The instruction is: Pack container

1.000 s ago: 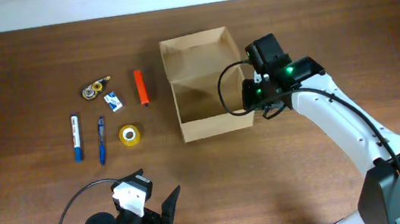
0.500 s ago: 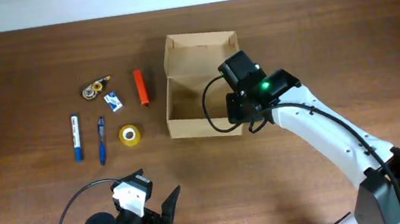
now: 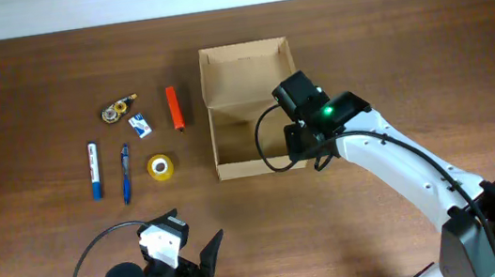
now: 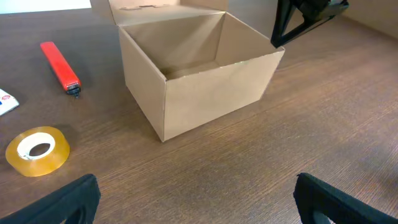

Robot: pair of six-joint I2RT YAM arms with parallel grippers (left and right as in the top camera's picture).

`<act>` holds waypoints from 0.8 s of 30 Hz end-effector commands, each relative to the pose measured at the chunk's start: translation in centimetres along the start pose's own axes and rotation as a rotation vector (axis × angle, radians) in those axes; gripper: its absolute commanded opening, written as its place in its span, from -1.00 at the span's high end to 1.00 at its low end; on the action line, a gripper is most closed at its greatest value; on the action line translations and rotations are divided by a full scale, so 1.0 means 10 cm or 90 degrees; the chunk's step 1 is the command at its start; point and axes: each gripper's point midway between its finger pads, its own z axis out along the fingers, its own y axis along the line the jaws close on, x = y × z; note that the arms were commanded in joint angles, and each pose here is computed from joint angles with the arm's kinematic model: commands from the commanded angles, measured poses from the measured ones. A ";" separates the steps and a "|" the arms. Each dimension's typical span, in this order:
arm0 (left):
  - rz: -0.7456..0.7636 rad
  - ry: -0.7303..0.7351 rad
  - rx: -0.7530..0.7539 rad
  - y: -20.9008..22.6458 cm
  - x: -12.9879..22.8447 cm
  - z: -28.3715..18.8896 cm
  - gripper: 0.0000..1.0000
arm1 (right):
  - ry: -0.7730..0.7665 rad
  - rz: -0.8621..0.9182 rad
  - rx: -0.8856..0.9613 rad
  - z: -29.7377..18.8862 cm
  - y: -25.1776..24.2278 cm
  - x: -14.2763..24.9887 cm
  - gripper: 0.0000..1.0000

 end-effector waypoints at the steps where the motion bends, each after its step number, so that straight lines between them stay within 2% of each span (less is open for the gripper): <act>1: -0.001 -0.004 0.009 -0.03 -0.01 0.00 -0.99 | 0.007 -0.029 0.015 0.02 -0.05 0.07 0.92; 24: -0.001 -0.004 0.009 -0.03 -0.01 0.00 -0.99 | 0.042 -0.011 -0.016 0.01 0.03 0.19 0.93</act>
